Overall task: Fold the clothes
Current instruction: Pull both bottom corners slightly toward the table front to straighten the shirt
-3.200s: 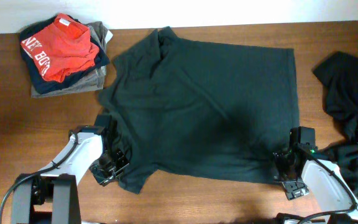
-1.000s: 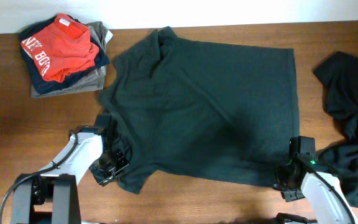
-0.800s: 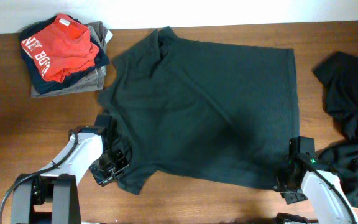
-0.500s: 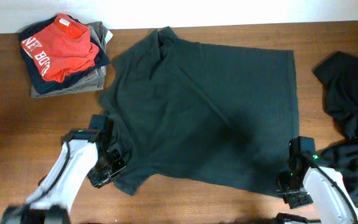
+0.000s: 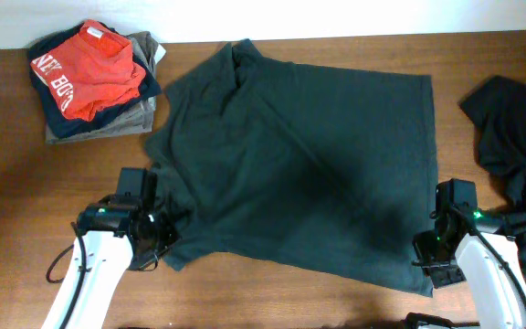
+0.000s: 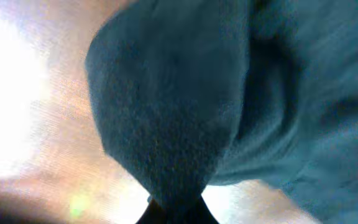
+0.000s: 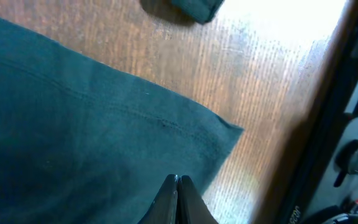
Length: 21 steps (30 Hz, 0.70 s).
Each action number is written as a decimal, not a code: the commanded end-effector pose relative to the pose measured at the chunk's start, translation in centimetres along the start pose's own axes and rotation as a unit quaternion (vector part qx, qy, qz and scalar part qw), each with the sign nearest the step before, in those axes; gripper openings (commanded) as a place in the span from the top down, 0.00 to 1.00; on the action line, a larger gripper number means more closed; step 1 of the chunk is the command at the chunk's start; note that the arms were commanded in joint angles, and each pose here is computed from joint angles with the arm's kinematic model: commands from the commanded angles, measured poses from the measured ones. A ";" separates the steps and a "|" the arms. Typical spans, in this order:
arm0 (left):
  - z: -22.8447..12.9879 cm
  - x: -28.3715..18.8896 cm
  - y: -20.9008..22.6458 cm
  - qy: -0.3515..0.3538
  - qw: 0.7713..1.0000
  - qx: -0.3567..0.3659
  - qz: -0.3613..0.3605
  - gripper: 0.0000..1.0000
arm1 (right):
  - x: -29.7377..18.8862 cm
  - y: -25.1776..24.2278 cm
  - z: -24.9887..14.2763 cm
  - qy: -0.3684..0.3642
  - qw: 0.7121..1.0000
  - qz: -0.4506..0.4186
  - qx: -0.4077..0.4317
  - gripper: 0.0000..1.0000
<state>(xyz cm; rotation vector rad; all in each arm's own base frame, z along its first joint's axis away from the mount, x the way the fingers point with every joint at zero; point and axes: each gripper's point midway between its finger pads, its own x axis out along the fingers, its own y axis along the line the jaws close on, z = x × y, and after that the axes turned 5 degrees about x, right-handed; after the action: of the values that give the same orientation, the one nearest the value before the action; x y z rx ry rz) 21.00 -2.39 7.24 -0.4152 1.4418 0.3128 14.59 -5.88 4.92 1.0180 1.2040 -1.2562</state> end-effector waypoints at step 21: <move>3.5 -1.6 -1.9 -0.074 0.997 0.009 -0.034 0.99 | -2.2 0.2 2.0 -0.053 0.998 0.031 0.015 0.73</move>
<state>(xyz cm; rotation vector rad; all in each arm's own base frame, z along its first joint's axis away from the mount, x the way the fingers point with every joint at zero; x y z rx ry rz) 24.34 -2.57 8.45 -0.4339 1.3104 0.2762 14.61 -6.53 6.56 1.0111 1.1274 -1.2526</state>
